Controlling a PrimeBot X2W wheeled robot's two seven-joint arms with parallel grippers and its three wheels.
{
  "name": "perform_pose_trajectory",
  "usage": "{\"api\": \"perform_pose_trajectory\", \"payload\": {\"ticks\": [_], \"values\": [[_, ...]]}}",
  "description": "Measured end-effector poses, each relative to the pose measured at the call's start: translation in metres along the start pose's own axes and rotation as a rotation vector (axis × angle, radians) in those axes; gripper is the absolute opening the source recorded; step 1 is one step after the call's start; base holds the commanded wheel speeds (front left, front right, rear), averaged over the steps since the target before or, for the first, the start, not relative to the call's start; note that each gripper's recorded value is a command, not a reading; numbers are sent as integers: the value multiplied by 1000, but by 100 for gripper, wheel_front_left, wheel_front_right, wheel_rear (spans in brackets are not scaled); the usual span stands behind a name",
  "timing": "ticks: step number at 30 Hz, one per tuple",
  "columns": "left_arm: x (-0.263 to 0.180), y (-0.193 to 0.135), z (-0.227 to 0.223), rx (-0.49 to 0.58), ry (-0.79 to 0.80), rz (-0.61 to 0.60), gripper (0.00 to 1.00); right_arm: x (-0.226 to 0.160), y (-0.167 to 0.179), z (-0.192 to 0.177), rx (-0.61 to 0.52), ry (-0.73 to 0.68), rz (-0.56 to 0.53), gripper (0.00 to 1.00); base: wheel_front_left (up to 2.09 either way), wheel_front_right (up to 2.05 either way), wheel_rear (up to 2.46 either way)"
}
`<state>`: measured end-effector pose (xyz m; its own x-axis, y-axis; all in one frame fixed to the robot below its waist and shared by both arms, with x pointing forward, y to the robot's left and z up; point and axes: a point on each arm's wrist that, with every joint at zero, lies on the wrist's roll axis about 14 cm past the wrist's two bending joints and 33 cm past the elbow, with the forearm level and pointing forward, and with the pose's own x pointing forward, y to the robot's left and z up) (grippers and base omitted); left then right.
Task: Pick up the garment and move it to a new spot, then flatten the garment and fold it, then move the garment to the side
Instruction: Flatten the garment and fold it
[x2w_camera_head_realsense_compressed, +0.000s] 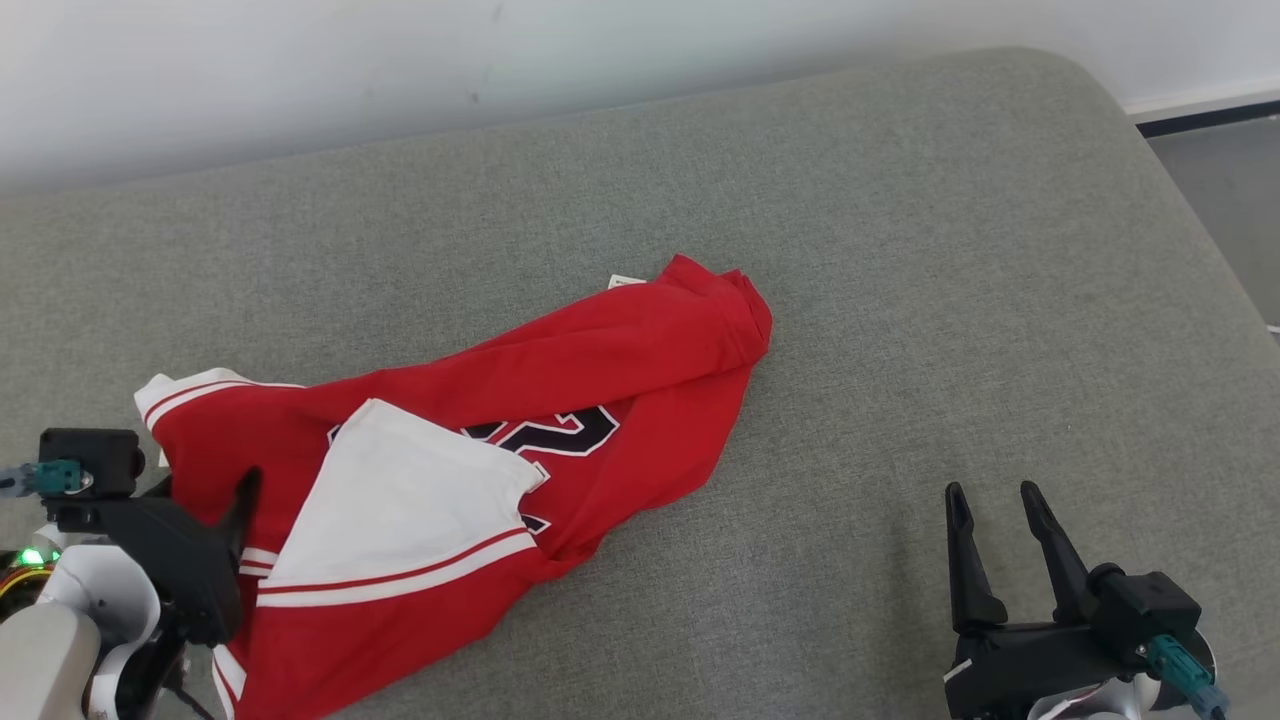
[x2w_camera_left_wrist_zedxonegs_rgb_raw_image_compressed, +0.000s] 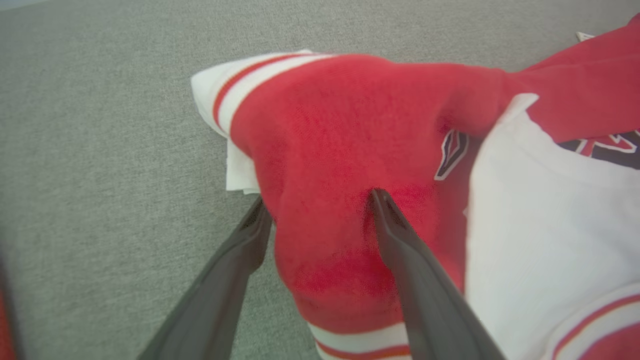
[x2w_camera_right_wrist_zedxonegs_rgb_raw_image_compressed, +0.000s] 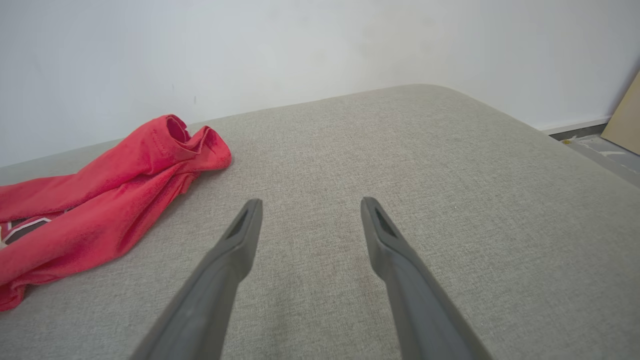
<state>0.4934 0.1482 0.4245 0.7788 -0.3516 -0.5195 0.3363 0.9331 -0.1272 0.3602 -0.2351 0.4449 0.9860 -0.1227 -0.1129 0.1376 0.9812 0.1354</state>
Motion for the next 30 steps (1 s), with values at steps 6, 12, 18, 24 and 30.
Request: {"api": "perform_pose_trajectory", "payload": {"ticks": [6, 12, 18, 24, 30], "values": [[12, -6, 28, 77, -107, -19, 0, 3, 0, 0, -4, 0, -1, 100, 0, 0, 0], [15, -27, 122, 227, -404, -46, 0, 5, -5, 5, -16, -13, -13, 100, 0, 0, 0], [27, -33, 139, 261, -425, -45, 0, 2, -9, 8, -19, -20, -25, 100, 0, 0, 0], [36, -18, 119, 254, -385, -11, 100, -1, -14, 7, -18, -17, -39, 100, 0, 0, 0], [15, -7, 141, 248, -517, 30, 100, -2, -14, 6, -22, -14, -38, 100, 0, 0, 0]]}}
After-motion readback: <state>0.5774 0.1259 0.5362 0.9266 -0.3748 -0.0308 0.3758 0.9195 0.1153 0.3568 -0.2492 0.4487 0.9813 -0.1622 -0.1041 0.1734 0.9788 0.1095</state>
